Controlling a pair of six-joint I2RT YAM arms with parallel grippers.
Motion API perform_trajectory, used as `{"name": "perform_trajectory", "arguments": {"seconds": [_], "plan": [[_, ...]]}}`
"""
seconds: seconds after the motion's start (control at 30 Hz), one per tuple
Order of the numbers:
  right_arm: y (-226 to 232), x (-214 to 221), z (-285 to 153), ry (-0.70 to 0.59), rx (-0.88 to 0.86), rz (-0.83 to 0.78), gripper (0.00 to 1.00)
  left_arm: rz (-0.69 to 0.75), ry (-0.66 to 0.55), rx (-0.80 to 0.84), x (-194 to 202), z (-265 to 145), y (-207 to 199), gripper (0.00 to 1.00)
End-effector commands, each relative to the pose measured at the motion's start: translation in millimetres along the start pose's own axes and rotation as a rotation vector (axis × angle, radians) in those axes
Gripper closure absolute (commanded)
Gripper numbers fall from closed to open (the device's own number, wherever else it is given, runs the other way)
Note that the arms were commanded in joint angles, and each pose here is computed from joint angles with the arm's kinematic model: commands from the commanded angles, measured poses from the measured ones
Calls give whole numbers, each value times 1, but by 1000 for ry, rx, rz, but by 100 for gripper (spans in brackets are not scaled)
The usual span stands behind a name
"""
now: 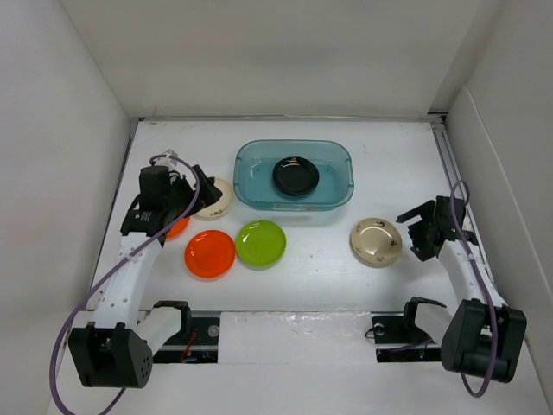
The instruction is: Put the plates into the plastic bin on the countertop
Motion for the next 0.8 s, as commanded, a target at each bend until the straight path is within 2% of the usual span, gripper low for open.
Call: {"name": "perform_trajectory", "arguments": {"seconds": [0.0, 0.2, 0.53, 0.67, 0.77], "plan": [[12, -1, -13, -7, -65, -4, 0, 28, -61, 32, -12, -10, -8, 0], [-3, 17, -12, 57, -34, -20, 2, 30, -73, 27, -14, -12, -8, 0], [-9, 43, 8, 164, 47, -79, 15, 29, -116, 21, -23, -20, -10, 0], [-11, 44, 17, 186, 86, -78, 26, 29, -117, 21, -23, -20, -10, 0], [-7, 43, 19, 176, 85, -87, 44, 29, -117, 21, -24, -22, -11, 0]]}}
Point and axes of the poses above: each gripper's point midway between its finger pads, its own z axis out along the fingers, its own y axis along the line the jaws close on, x = y × z, the point moved 1 cm from there along -z, back along the fingers, and after that the axes turned 6 degrees about z, right-handed, at the moved point
